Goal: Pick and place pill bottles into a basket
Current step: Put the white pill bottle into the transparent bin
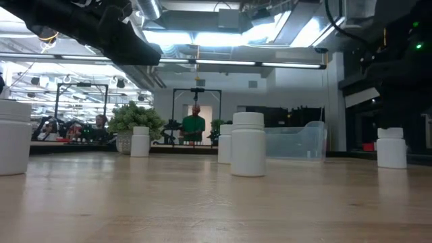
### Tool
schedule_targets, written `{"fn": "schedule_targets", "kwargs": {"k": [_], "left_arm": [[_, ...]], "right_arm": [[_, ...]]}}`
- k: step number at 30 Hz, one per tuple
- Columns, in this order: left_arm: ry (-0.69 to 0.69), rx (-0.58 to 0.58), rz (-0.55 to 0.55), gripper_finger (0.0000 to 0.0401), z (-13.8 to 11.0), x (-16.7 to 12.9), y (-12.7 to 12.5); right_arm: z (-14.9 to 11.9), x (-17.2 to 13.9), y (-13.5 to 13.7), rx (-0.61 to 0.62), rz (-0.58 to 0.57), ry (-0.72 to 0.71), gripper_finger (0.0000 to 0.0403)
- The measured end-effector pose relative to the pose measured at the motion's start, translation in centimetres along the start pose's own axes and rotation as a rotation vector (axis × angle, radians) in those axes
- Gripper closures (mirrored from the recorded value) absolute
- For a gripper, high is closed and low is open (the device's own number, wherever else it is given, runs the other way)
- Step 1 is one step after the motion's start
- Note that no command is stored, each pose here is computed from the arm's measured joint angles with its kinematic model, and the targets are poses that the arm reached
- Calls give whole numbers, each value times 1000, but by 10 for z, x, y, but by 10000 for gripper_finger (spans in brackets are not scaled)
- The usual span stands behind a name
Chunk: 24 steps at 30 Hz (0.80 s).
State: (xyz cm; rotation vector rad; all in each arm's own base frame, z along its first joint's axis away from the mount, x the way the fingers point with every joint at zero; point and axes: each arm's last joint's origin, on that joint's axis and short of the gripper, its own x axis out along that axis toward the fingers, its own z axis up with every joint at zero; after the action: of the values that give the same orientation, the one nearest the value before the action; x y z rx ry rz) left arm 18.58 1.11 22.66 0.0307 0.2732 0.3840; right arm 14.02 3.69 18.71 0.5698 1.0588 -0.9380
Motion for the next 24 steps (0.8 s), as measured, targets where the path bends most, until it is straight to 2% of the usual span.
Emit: {"fn": "schedule_targets", "kwargs": {"k": [7, 13, 24], "left_arm": [[1, 0, 0, 201, 0, 0, 0], [1, 0, -1, 201, 0, 0, 0], [1, 0, -1, 201, 0, 0, 0]], "right_arm": [[2, 9, 4, 8, -66, 14, 111], [3, 12, 7, 15, -63, 12, 115], [3, 12, 7, 16, -63, 13, 180]]}}
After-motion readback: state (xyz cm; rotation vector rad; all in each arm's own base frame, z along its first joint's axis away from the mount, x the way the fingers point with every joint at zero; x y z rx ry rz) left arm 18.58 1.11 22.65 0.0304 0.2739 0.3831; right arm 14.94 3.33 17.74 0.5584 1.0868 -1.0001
